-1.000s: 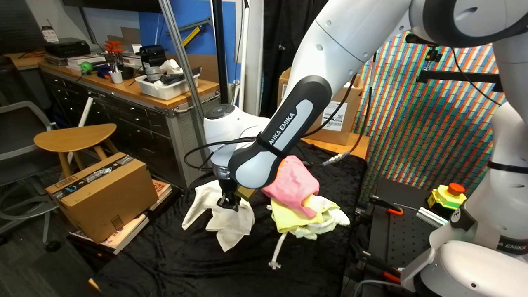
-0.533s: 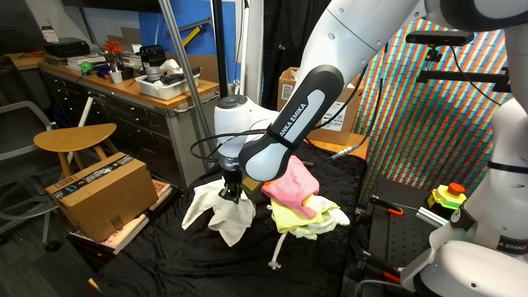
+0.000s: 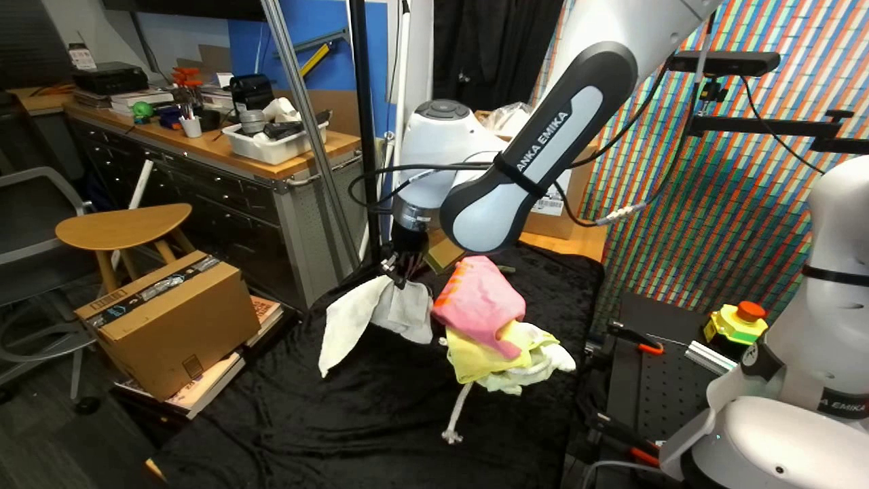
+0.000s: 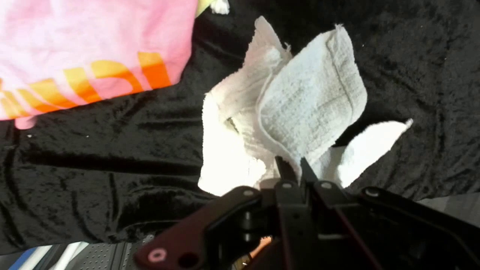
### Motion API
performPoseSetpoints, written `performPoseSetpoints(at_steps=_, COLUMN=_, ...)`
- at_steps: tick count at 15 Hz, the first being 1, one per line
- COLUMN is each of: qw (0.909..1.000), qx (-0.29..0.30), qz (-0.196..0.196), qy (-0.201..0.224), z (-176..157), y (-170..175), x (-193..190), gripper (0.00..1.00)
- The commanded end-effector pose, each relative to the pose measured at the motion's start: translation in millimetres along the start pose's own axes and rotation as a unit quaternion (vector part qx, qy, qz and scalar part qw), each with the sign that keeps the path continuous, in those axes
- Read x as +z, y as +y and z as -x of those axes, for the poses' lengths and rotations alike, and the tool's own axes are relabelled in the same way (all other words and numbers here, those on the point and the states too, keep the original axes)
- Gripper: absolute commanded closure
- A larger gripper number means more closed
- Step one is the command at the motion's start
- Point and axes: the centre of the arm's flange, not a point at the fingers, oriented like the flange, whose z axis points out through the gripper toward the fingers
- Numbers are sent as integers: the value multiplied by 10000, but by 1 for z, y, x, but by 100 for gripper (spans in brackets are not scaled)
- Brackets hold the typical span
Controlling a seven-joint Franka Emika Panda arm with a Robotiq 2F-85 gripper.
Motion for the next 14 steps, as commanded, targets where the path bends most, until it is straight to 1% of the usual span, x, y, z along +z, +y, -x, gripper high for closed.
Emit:
performPoseSetpoints(at_steps=1, qw=9991, qx=163, qz=-79, qy=371, z=23, y=27, x=-53, gripper=99)
performPoseSetpoints(at_steps=6, qw=9972, qx=226, qz=-247, qy=668, z=45, y=55, x=-97, gripper=98)
performPoseSetpoints(at_steps=7, qw=9974, qx=174, qz=-298, qy=639, z=50, y=60, x=-106, gripper=98)
performPoseSetpoints(at_steps=11, qw=9975, qx=-181, qz=-636, qy=245, z=75, y=70, x=-131, gripper=99)
performPoseSetpoints(at_steps=14, qw=9962, qx=-421, qz=-763, qy=-27, z=92, y=71, x=-144, gripper=99)
